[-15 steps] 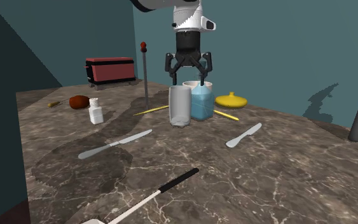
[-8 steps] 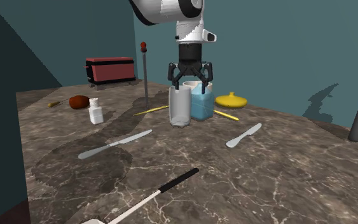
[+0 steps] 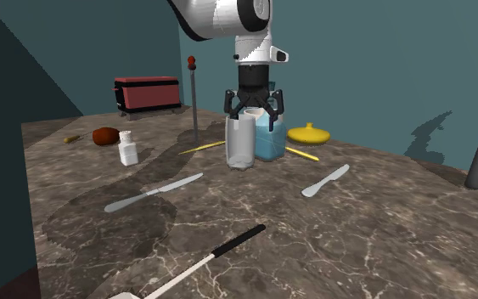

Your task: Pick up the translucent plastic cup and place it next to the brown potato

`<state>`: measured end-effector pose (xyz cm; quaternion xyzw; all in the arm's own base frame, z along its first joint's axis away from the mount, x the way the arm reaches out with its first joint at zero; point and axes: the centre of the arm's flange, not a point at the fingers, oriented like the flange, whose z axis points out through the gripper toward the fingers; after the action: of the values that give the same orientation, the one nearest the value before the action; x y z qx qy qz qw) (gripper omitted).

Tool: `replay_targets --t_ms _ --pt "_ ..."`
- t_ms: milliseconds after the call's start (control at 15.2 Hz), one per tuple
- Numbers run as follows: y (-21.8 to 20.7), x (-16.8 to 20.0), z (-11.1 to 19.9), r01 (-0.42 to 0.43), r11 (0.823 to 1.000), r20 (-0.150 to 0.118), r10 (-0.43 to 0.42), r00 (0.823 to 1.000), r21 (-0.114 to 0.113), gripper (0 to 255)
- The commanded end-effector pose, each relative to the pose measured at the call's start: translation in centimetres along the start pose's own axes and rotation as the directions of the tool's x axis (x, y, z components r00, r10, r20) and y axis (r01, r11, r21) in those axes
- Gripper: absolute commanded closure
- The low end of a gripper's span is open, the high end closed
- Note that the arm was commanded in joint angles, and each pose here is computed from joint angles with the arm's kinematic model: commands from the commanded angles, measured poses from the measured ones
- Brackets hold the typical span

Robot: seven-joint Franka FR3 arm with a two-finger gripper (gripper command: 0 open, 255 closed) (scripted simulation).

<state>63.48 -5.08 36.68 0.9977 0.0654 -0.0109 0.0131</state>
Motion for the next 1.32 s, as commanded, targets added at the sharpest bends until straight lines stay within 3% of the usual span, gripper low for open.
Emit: replay_targets --t_ms 0,66,660,1254 --pt "0.0 0.0 0.0 0.000 1.000 0.000 0.000 1.000 0.000 0" --pt "0.0 0.0 0.0 0.000 1.000 0.000 0.000 1.000 0.000 255" --pt "0.0 0.0 0.0 0.000 1.000 0.000 0.000 1.000 0.000 255" --pt "0.1 -0.1 -4.7 0.000 1.000 0.000 0.000 1.000 0.000 255"
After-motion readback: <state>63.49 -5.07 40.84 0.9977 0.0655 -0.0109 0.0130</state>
